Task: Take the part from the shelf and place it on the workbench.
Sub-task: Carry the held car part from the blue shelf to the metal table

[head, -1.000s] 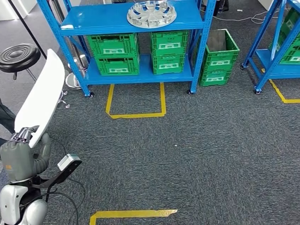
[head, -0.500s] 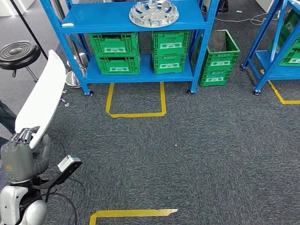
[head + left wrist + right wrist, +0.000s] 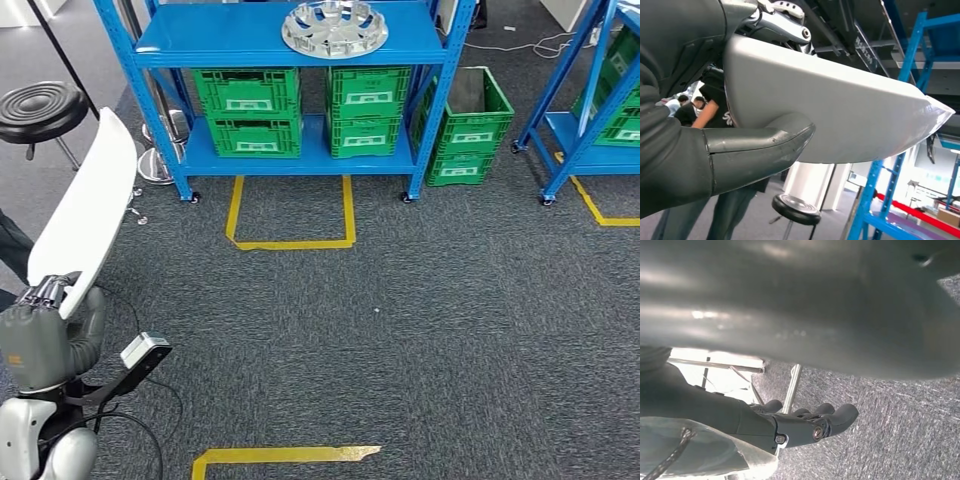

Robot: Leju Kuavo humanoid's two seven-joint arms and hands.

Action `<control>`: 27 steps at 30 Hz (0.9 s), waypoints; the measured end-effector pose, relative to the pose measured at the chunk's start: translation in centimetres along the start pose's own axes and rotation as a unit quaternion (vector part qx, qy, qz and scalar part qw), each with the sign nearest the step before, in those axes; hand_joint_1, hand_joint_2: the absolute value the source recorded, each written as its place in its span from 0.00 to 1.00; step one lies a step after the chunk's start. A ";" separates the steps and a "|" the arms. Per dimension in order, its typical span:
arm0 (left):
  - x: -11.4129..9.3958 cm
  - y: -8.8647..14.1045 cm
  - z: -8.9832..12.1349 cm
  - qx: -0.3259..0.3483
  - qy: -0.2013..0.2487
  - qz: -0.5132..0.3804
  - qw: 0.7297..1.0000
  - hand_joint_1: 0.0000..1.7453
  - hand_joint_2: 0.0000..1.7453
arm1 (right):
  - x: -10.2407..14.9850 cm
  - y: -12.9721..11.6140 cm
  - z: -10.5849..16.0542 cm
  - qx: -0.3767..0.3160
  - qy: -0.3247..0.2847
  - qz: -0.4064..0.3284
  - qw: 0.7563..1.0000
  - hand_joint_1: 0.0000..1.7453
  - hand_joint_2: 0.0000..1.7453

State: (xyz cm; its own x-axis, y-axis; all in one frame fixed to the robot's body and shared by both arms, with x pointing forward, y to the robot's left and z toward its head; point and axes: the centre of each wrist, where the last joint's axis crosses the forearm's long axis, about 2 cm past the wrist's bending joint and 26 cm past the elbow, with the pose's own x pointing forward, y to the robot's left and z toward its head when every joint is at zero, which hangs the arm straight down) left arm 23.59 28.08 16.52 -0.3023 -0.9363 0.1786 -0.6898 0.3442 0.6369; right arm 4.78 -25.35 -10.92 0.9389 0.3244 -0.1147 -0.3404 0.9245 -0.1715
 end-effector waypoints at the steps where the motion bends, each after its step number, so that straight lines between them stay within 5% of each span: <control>1: 0.0 0.0 0.0 0.001 0.000 0.000 1.000 1.00 1.00 | 0.0 0.0 0.0 0.000 0.000 0.000 1.000 0.00 0.00; 27: 0.0 0.0 0.2 -0.002 0.003 -0.004 1.000 1.00 1.00 | 0.0 0.0 0.0 0.000 -0.011 0.016 1.000 0.00 0.00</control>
State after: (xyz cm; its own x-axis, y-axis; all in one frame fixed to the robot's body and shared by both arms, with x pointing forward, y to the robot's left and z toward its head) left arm 23.46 28.14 16.42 -0.2938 -0.9392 0.1778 -0.6894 0.3371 0.6412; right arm 4.76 -25.33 -10.92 0.9287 0.3575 -0.0989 -0.3697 0.9140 -0.1674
